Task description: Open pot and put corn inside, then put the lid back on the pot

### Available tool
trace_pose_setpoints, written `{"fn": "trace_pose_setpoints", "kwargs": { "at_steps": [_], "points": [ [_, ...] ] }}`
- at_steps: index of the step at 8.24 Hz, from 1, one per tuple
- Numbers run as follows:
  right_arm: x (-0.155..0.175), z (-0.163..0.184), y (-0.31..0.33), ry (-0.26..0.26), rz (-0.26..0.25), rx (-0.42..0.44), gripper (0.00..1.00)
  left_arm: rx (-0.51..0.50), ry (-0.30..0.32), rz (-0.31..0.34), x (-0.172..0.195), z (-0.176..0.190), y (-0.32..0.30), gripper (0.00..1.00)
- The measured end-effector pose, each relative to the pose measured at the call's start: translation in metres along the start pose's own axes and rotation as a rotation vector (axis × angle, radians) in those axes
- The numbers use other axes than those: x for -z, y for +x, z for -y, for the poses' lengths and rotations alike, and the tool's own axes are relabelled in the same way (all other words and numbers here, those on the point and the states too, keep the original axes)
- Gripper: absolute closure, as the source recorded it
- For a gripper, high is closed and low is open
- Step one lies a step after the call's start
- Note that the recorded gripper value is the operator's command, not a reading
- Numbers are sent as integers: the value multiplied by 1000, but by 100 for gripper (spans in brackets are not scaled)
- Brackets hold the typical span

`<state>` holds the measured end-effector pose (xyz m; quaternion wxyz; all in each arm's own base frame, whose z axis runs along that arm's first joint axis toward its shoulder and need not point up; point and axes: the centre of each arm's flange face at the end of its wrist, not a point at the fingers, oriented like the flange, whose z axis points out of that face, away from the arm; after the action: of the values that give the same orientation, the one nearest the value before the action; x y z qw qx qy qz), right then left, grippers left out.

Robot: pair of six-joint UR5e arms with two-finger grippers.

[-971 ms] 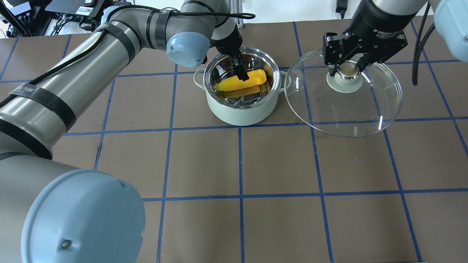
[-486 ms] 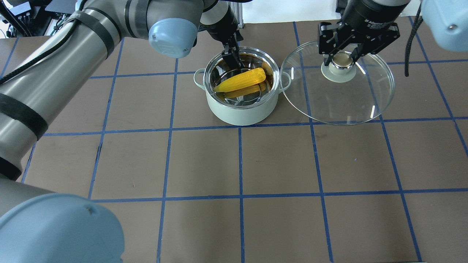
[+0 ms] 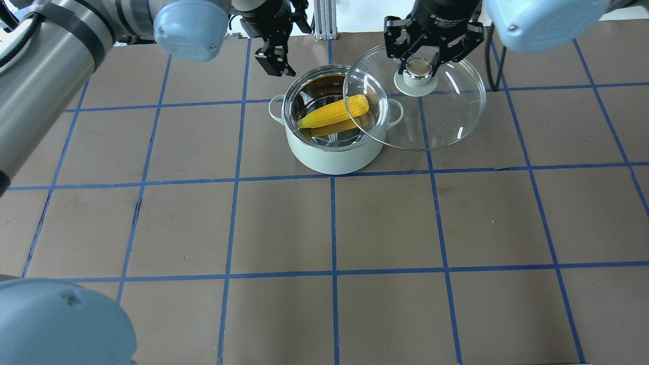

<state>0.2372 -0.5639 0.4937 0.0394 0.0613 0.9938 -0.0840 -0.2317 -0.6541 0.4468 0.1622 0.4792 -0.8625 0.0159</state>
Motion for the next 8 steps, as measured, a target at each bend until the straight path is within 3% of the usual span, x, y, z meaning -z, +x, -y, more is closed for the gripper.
{"fn": "trace_pose_setpoints", "kwargs": {
  "at_steps": [2, 4, 5, 8],
  "points": [
    [-41, 7, -45, 29, 22, -35, 80, -252, 112, 88, 53, 50, -33, 0],
    [-86, 6, -91, 39, 8, -60, 78, -539, 221, 194, 101, 67, -57, 0],
    [-104, 8, -105, 43, -14, -55, 78, -668, 244, 225, 121, 65, -65, 0],
    [-129, 22, -119, 48, -33, -55, 78, -832, 255, 301, 155, 54, -85, 0]
  ]
}}
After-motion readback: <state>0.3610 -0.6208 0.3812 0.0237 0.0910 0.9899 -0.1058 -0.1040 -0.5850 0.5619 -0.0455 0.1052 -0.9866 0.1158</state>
